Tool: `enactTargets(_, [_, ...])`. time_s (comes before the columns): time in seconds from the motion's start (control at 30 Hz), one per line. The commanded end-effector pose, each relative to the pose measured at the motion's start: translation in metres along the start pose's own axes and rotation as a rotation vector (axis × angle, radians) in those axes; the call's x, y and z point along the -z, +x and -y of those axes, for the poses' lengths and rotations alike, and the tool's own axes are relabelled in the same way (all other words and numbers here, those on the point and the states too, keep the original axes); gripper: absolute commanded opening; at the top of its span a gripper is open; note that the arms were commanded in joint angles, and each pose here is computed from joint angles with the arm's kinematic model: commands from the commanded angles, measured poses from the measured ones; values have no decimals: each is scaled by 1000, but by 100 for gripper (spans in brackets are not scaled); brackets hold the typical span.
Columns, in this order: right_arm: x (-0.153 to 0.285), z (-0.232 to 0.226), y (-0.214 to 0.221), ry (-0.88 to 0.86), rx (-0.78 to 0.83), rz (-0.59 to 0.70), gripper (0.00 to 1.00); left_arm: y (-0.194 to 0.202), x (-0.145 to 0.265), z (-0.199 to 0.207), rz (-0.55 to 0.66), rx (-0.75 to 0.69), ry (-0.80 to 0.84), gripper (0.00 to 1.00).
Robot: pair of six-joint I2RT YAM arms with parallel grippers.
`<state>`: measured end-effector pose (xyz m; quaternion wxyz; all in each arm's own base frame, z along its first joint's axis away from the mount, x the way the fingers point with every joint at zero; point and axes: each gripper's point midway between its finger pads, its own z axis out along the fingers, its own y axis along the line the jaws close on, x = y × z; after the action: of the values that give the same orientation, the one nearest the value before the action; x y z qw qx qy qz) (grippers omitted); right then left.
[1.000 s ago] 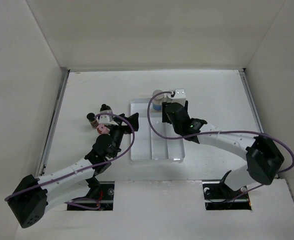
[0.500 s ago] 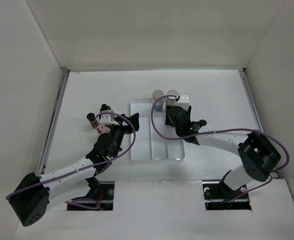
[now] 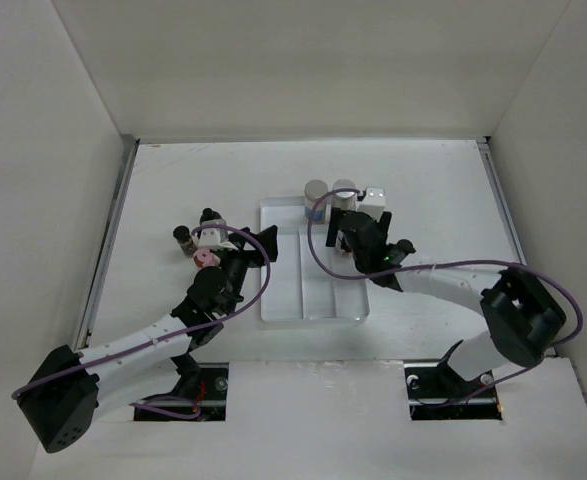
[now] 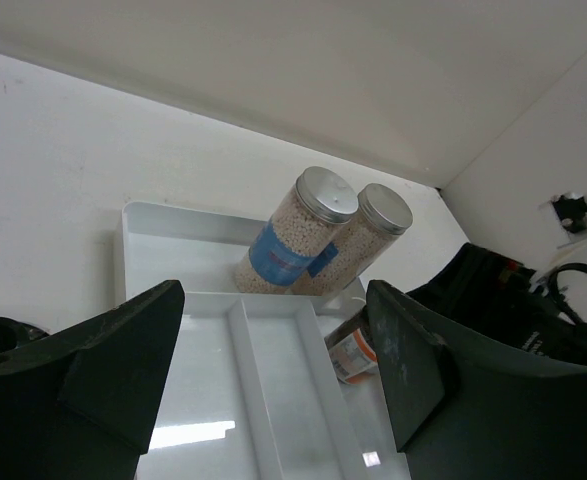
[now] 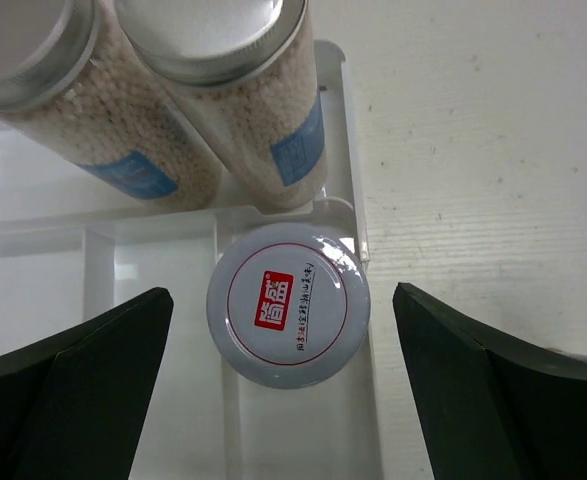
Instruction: Organize the condiment bottles
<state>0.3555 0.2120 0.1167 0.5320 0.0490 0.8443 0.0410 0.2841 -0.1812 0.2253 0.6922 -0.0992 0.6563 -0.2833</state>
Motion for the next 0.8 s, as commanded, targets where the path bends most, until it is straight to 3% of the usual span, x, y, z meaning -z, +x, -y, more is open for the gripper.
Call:
enactTargets(0.0, [27,-2,-60,-47,-106,134,99,-8,-1,5,34,32,21,73])
enactTargets(0.17, [54,67,-66,89,-148,173,99,-8,0,6,32,35,25,73])
enactTargets(0.3, [53,133,-45,268,-163,107,98,-9,0,7,34,37,28,73])
enactTargets(0.47, [36,137,-16,263,-129,-29,98,-9,0,7,34,37,28,73])
enactTargets(0.6, [23,129,-5,250,-111,-64,95,-8,0,7,32,37,28,73])
enactTargets(0.67, [18,126,-2,245,-111,-74,85,-9,0,7,34,37,28,73])
enactTargets(0.77, [13,125,1,255,-105,-84,59,-9,0,6,35,37,26,73])
